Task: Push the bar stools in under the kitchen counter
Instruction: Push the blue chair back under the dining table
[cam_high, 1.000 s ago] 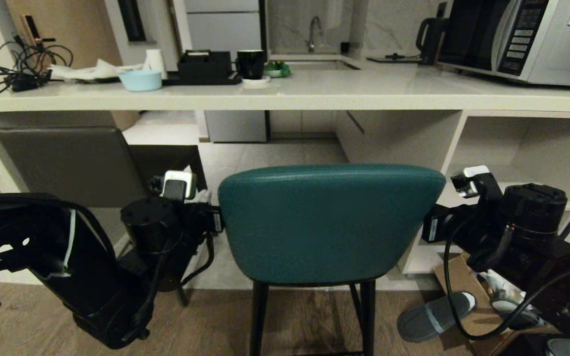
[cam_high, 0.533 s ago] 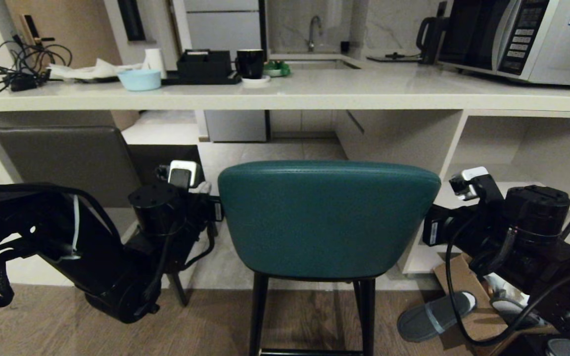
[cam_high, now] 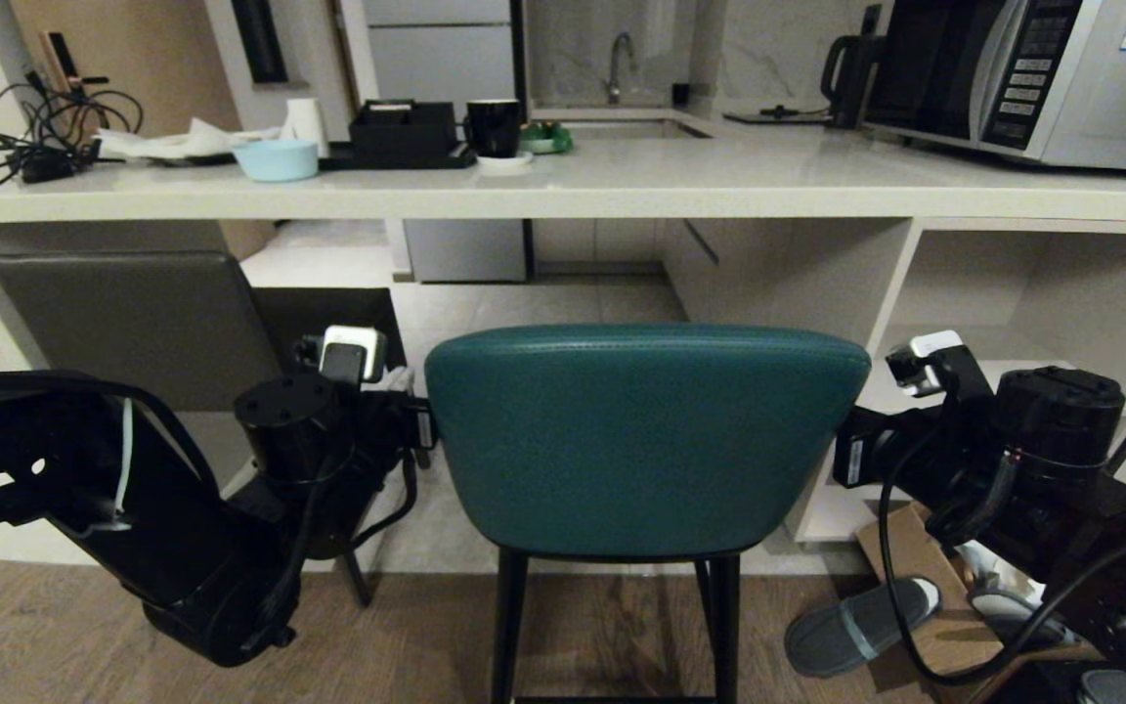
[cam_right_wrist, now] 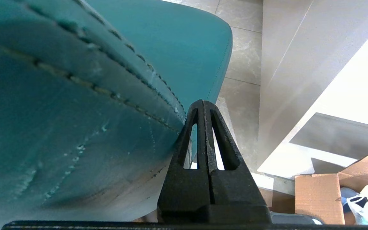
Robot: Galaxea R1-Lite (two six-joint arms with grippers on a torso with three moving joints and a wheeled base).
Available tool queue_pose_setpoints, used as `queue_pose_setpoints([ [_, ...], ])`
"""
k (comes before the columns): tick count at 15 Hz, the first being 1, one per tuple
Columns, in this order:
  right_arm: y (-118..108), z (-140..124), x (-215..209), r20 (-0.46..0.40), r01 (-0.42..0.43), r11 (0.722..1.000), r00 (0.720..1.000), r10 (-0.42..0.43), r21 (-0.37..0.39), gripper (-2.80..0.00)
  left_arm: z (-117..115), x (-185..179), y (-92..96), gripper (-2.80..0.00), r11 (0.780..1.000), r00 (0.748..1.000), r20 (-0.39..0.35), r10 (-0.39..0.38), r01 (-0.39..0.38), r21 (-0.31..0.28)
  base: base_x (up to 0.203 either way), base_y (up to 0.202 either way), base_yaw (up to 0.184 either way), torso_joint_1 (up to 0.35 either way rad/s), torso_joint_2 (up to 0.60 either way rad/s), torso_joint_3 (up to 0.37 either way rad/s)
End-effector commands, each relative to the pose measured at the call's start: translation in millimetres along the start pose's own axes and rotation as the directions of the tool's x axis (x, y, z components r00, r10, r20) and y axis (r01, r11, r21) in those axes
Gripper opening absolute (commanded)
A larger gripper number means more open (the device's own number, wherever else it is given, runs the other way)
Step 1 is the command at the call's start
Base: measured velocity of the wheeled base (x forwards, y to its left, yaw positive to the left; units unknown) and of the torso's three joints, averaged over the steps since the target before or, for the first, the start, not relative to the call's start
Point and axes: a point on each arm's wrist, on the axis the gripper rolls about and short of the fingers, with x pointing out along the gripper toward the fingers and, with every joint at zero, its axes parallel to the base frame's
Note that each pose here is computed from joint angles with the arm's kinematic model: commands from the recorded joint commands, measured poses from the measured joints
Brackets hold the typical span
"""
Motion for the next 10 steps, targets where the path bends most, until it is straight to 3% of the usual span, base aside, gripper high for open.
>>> queue_pose_setpoints([
  [1,0.0,-0.9,3.2,0.002,0.003,1.000,1.000,-0.003,-0.001,-2.80,3.4,-2.9,0.9,-2.80,1.000,1.000,0.005,0.004,-0.004,0.005,0.000,0.000,0.000,0.000,0.00,0.000],
  [3,0.5,-2.3,4.0,-0.003,0.002,1.000,1.000,-0.002,-0.001,-2.80,3.1,-3.1,1.0,-2.80,1.000,1.000,0.003,0.004,-0.004,0.011,0.035,0.000,-0.002,-0.003,0.00,0.004],
  [10,1.8,-0.8,2.3,0.002,-0.002,1.000,1.000,0.002,-0.004,-2.80,3.1,-3.8,0.7,-2.80,1.000,1.000,0.002,0.004,-0.004,0.011,0.183,0.000,0.002,0.002,0.00,0.004],
])
